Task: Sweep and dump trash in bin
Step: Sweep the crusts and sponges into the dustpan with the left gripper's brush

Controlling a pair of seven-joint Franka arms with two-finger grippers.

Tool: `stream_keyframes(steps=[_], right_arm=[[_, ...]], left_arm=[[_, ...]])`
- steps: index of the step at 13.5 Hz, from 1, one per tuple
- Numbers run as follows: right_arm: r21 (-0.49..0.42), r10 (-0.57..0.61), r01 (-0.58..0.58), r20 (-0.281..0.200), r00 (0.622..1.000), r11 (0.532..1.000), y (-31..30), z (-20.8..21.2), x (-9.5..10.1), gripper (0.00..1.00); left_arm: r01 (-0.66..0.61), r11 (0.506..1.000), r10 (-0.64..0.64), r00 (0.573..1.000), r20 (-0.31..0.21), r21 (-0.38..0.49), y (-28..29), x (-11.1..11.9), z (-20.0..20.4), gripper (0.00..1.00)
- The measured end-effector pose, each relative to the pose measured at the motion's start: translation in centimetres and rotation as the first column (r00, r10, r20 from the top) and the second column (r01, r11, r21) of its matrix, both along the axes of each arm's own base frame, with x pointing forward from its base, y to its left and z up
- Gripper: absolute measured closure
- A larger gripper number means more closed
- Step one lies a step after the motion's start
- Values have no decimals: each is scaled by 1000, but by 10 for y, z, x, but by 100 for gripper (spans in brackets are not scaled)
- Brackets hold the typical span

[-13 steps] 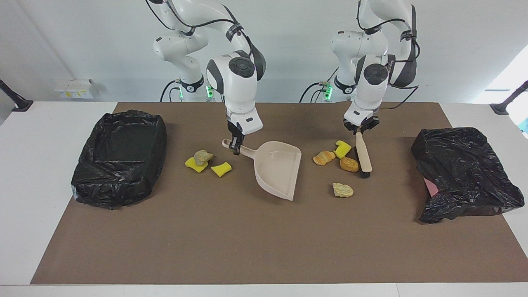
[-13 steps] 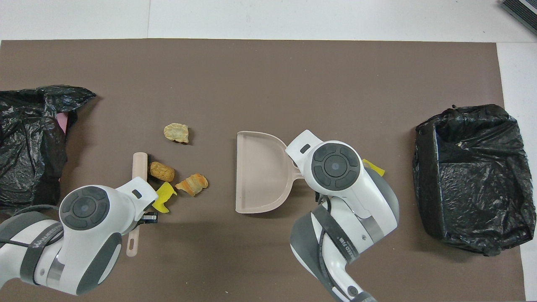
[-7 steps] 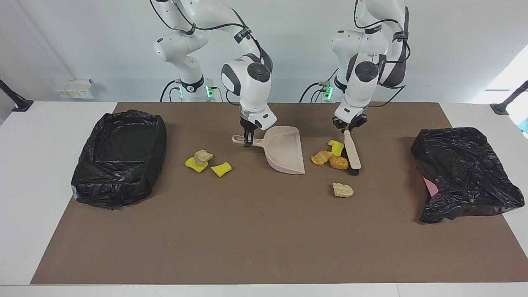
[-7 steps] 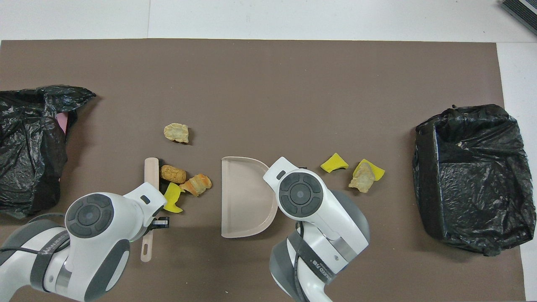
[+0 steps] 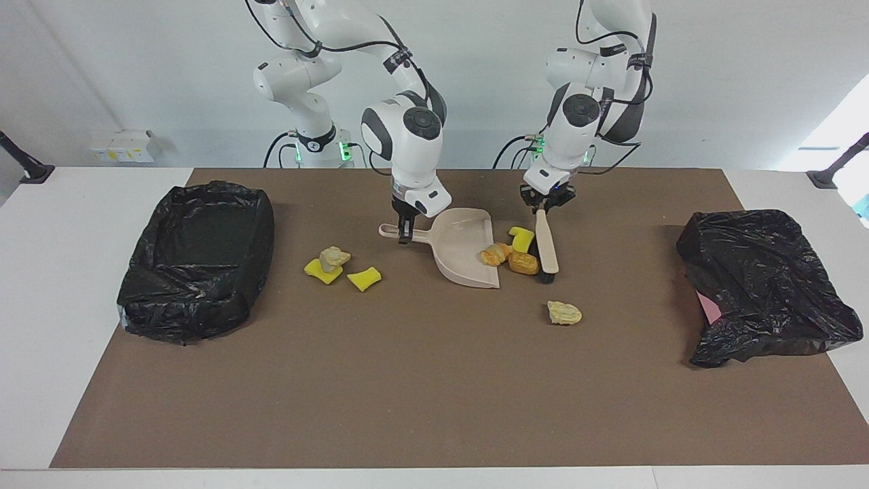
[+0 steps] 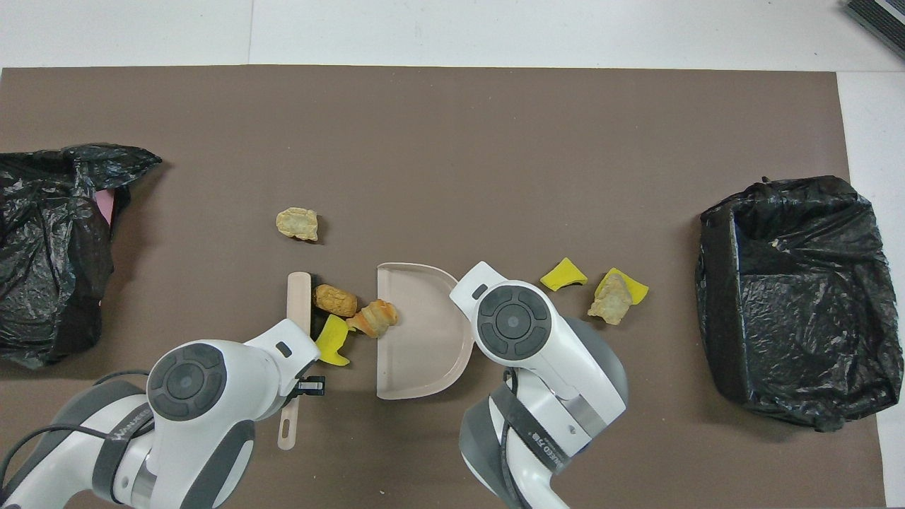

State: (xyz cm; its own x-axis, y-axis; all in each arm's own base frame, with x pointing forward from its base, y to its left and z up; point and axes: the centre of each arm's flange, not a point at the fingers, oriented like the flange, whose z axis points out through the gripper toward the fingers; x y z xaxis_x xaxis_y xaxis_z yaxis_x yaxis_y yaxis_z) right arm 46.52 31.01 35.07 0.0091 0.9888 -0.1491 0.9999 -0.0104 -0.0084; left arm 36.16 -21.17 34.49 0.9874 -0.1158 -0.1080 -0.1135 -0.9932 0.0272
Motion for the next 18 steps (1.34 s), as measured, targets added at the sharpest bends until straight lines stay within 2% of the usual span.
stream_keyframes(steps=[2,4,8,12,16,18], right_arm=[[0,-1,1,0,1000,1000,0,0,0,67],[-1,-5,5,-1,1000,1000,-2,0,1,67],[-1,-7,7,-1,1000,1000,-3,-1,1,67],[-1,-12,12,-1,1000,1000,-3,-1,2,67],[-1,-64,64,7,998,998,-3,-1,1,67],[-1,-69,69,7,998,998,-3,-1,1,67]], left_arm=[[39,998,-39,999,5,-45,-33,-16,0,74],[25,993,-25,1000,7,-118,-66,-30,5,74],[-77,983,82,996,23,-168,-110,-24,28,74],[-121,975,132,990,45,-187,-106,12,47,74],[-46,990,54,997,53,-135,-44,74,64,74],[23,996,-16,997,74,-86,-12,105,66,74]])
